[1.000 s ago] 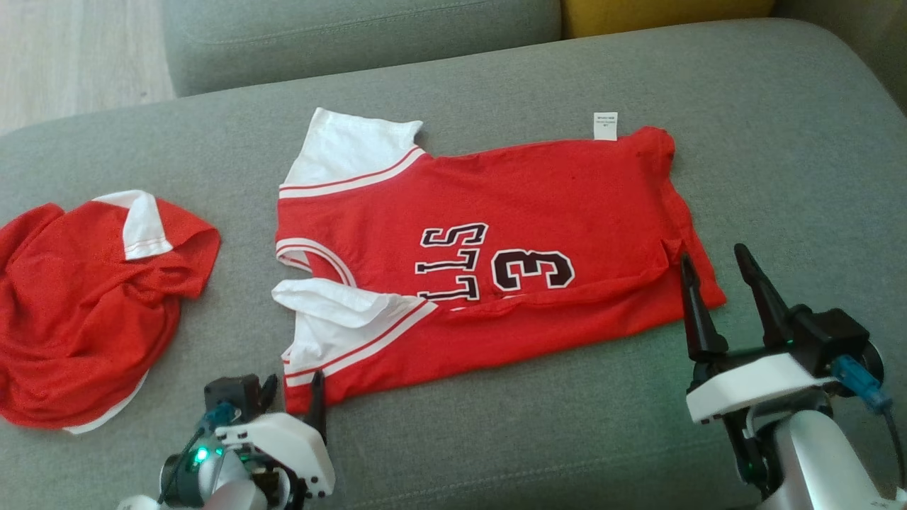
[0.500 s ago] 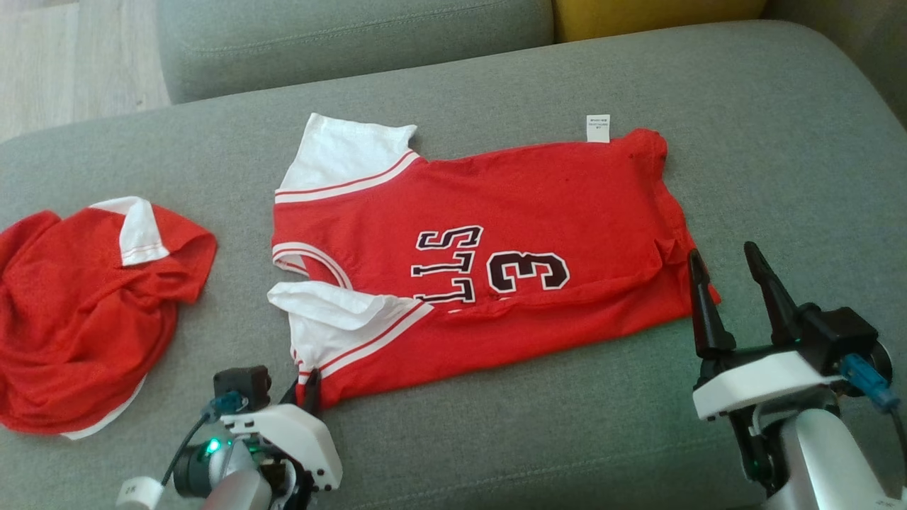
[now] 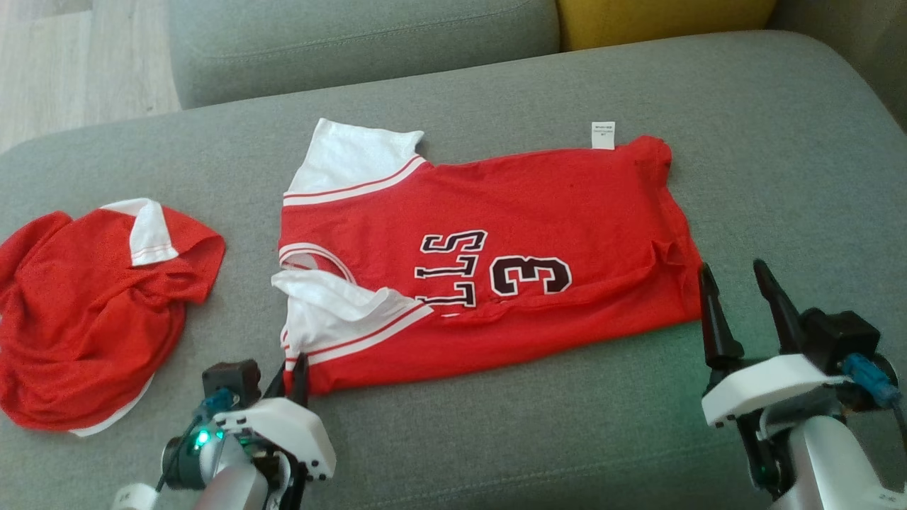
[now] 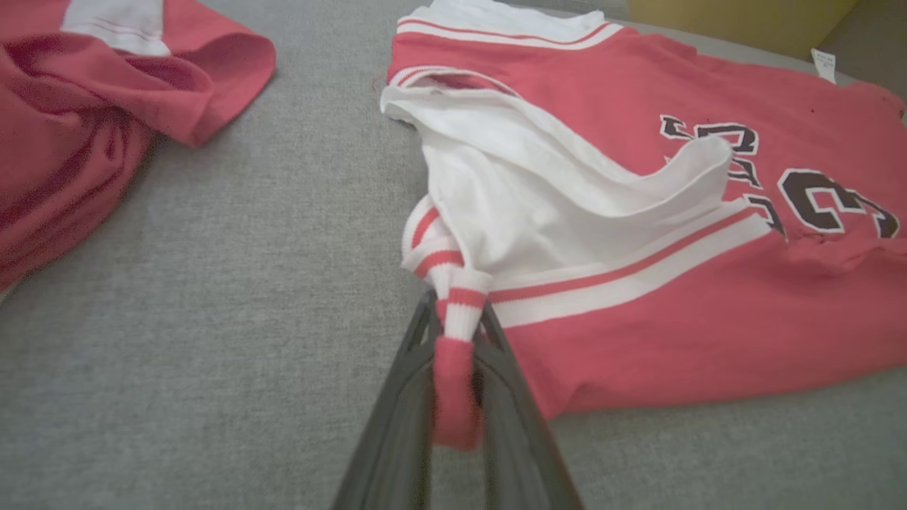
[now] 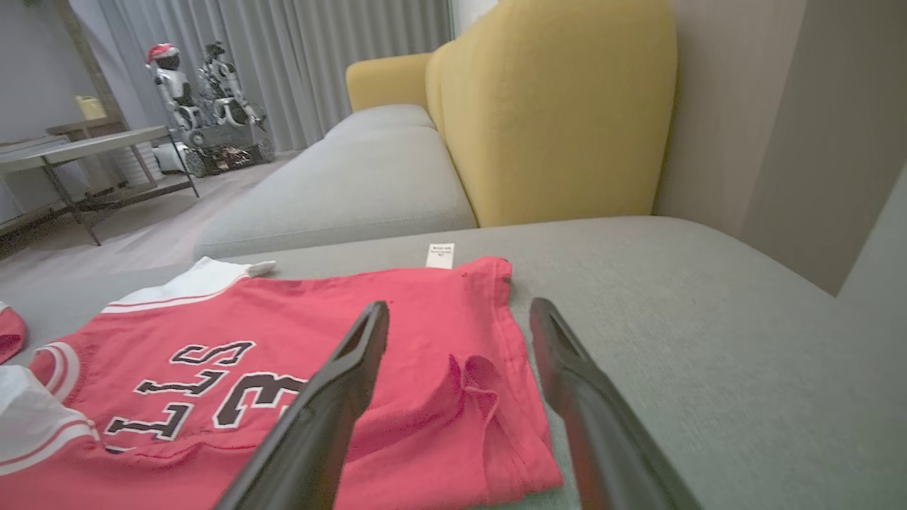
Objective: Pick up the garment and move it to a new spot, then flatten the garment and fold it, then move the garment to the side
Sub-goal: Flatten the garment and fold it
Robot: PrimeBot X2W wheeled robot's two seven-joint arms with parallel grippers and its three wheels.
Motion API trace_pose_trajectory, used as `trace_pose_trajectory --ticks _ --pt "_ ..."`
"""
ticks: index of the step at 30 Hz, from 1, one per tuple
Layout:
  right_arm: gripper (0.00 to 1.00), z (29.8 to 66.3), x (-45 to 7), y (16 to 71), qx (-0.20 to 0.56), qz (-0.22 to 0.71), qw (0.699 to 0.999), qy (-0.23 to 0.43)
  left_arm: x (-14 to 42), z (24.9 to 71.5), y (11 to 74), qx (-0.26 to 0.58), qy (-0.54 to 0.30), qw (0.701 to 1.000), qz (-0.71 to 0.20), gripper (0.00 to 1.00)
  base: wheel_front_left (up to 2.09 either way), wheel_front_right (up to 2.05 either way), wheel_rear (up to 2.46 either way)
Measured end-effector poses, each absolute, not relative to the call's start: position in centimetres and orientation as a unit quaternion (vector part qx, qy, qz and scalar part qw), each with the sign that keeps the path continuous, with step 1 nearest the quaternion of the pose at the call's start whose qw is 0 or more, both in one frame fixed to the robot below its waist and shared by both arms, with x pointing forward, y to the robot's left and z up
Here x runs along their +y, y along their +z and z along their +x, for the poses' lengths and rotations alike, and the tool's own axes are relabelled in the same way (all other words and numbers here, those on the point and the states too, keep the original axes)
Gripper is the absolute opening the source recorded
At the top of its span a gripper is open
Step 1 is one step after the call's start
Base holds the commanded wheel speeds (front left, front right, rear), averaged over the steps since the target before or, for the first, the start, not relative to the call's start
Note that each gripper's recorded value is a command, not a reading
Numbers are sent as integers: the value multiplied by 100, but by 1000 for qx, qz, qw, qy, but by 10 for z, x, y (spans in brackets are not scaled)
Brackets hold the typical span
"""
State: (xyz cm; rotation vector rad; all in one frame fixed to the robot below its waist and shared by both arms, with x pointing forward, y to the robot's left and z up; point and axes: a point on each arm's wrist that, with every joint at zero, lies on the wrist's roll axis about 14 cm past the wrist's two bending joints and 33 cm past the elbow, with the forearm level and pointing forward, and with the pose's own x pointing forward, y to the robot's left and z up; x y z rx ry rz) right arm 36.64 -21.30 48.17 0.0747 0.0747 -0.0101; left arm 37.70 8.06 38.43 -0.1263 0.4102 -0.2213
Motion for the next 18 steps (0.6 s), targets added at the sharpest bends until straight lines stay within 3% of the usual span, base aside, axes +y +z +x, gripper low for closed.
trace_pose_trajectory --ticks 8,18 --pt "100 360 -225 436 132 62 989 -36 79 383 400 173 -115 976 -66 0 0 0 0" --pt "100 380 -228 394 224 71 971 -51 78 385 404 171 -119 976 -66 0 0 0 0"
